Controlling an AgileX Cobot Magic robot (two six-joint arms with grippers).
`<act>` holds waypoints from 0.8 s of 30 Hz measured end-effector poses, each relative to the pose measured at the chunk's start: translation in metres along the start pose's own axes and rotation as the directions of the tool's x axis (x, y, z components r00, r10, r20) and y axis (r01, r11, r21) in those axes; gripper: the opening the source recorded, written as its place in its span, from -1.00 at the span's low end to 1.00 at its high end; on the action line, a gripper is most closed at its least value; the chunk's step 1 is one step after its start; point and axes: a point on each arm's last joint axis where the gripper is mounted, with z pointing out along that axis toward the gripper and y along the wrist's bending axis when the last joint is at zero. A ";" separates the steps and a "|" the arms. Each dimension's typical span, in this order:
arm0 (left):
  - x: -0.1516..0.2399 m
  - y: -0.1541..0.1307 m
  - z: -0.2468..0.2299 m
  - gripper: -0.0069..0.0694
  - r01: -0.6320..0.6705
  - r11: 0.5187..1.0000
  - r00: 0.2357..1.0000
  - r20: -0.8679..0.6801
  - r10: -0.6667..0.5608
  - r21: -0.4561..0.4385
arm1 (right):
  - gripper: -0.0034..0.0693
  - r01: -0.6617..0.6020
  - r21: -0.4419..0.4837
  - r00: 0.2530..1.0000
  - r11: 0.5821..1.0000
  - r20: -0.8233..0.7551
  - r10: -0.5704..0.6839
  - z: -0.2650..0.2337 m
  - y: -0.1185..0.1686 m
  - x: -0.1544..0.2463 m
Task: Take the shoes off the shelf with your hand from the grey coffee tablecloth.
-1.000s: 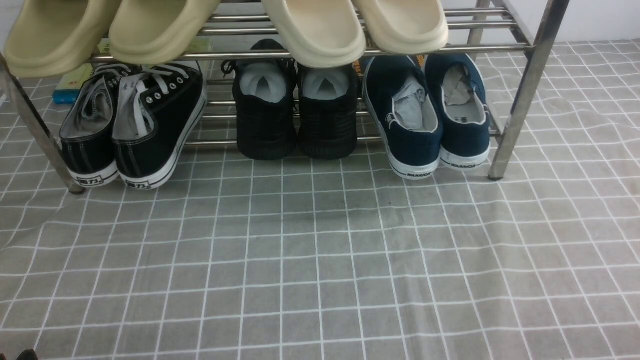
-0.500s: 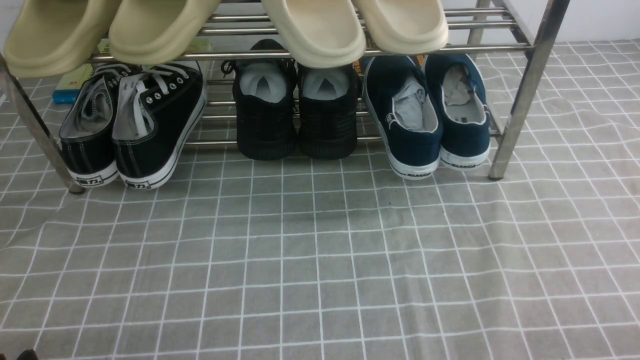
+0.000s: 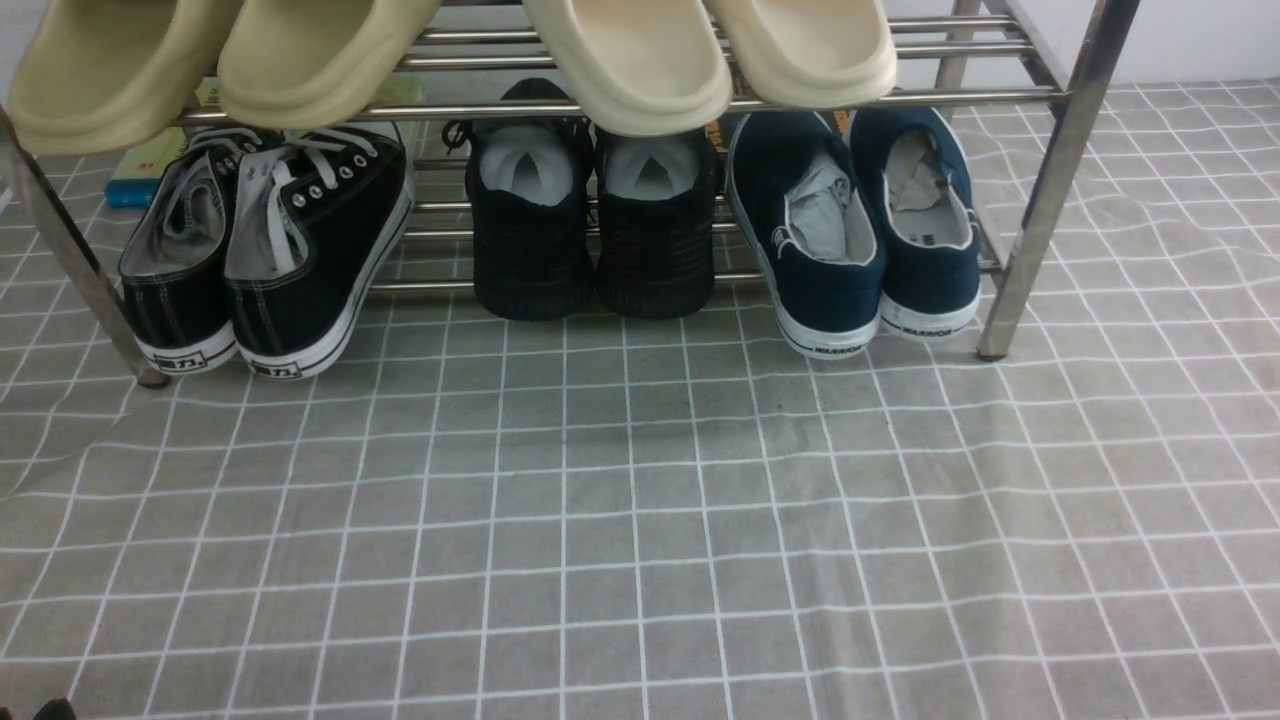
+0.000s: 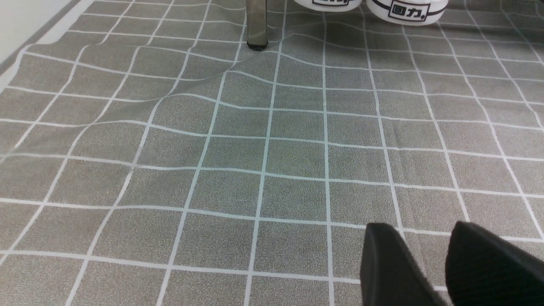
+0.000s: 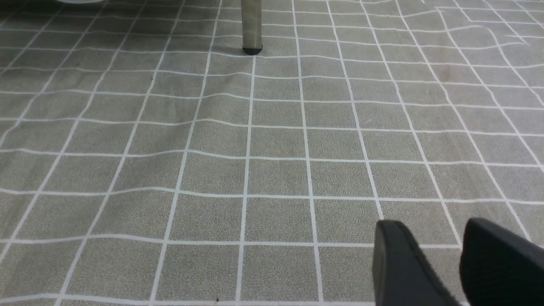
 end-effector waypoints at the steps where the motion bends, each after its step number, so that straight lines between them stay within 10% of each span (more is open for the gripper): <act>1: 0.000 0.000 0.000 -0.19 0.000 1.000 1.000 0.000 0.000 0.000 | -0.25 -0.003 -0.001 1.000 1.000 0.001 0.003 0.000 0.000 0.000; 5: 0.000 0.000 0.000 -0.19 0.000 1.000 1.000 0.000 0.000 0.000 | -0.25 -0.172 -0.044 0.985 0.984 0.014 0.173 0.000 0.004 -0.002; 8: 0.000 0.000 0.000 -0.19 0.000 1.000 1.000 0.000 0.000 0.000 | -0.25 -0.528 -0.129 0.848 0.839 -0.024 0.530 0.000 0.011 -0.003; 14: 0.000 0.000 0.000 -0.19 0.000 1.000 1.000 0.000 0.000 0.000 | -0.25 -0.773 -0.197 0.626 0.603 -0.081 0.775 -0.001 0.017 -0.007; 21: 0.000 0.000 0.000 -0.19 0.000 1.000 1.000 0.000 0.000 0.000 | -0.45 -0.756 -0.257 0.622 0.602 0.005 0.783 -0.007 0.014 -0.027; 24: 0.000 0.000 0.000 -0.19 0.000 1.000 1.000 0.000 0.000 0.000 | -0.79 -0.601 -0.275 0.747 0.750 0.141 0.650 -0.020 0.011 -0.071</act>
